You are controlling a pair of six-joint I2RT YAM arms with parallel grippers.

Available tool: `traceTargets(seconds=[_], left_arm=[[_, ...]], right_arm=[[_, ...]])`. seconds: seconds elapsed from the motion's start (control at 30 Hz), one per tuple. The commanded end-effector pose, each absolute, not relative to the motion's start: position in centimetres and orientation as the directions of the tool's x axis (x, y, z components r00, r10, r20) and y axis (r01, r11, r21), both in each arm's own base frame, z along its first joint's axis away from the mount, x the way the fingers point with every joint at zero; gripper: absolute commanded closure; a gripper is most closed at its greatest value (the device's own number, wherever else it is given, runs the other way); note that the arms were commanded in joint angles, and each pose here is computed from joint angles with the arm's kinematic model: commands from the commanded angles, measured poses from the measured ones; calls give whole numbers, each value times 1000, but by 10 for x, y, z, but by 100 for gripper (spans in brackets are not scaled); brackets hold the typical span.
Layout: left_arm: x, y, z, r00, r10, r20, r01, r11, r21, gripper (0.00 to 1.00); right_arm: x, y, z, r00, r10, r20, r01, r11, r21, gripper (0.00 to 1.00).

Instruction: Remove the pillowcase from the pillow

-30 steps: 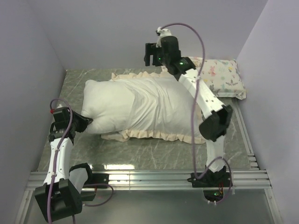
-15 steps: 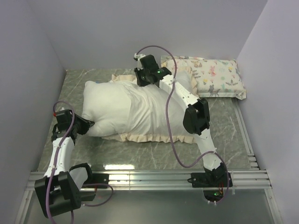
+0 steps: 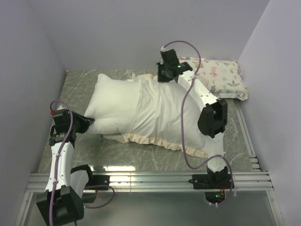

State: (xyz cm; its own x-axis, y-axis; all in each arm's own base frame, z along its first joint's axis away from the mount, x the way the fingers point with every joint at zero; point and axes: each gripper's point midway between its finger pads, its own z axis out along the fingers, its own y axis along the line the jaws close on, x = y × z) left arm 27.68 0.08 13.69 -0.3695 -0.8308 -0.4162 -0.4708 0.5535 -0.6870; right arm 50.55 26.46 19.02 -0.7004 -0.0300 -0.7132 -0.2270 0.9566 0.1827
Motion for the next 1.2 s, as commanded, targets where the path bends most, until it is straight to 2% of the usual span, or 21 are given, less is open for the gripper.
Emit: traceTargets(seconds=[0.0, 0.23, 0.5, 0.53, 0.57, 0.6, 0.67, 0.73, 0.77, 0.83, 0.87, 0.9, 0.97, 1.17], left_arm=[[266, 24, 150, -288, -831, -475, -542, 551, -635, 100], [259, 38, 184, -217, -813, -541, -545, 561, -623, 100], [266, 33, 223, -178, -810, -559, -463, 570, -679, 100], [267, 33, 227, -174, -807, -564, -455, 574, -681, 100], [269, 33, 232, -174, -799, -576, -441, 586, -680, 100], [270, 33, 233, -176, -797, -577, -438, 589, -679, 100], [272, 31, 239, -186, -796, -577, -420, 595, -686, 99], [274, 29, 244, -187, -794, -578, -406, 598, -691, 100], [275, 29, 250, -179, -791, -585, -390, 603, -696, 100], [275, 29, 256, -171, -787, -592, -378, 608, -699, 100], [275, 29, 262, -163, -783, -601, -371, 613, -698, 99], [275, 30, 264, -160, -780, -606, -368, 616, -696, 100], [276, 29, 270, -155, -774, -614, -354, 623, -697, 100], [279, 20, 289, -155, -769, -620, -297, 635, -713, 100]], right_arm=[[529, 137, 272, -548, 167, -820, 76, 986, 150, 100], [538, 64, 288, -490, 327, -808, 230, 943, 242, 100], [514, 115, 299, -507, 264, -821, 69, 961, 267, 100], [509, 123, 297, -521, 247, -817, 41, 963, 265, 98], [495, 145, 307, -522, 220, -824, -31, 961, 276, 91], [487, 156, 299, -528, 195, -827, -57, 963, 264, 71], [462, 166, 321, -468, 158, -870, -77, 973, 218, 49], [436, 189, 317, -464, 118, -878, -115, 975, 192, 33], [420, 191, 335, -429, 130, -894, -138, 969, 207, 31], [394, 203, 326, -430, 117, -895, -151, 968, 199, 28], [376, 201, 344, -394, 140, -909, -168, 961, 221, 27], [362, 205, 327, -415, 121, -902, -184, 959, 214, 27], [321, 229, 341, -379, 142, -914, -288, 921, 262, 27], [228, 273, 258, -481, 63, -874, -387, 880, 276, 26]])
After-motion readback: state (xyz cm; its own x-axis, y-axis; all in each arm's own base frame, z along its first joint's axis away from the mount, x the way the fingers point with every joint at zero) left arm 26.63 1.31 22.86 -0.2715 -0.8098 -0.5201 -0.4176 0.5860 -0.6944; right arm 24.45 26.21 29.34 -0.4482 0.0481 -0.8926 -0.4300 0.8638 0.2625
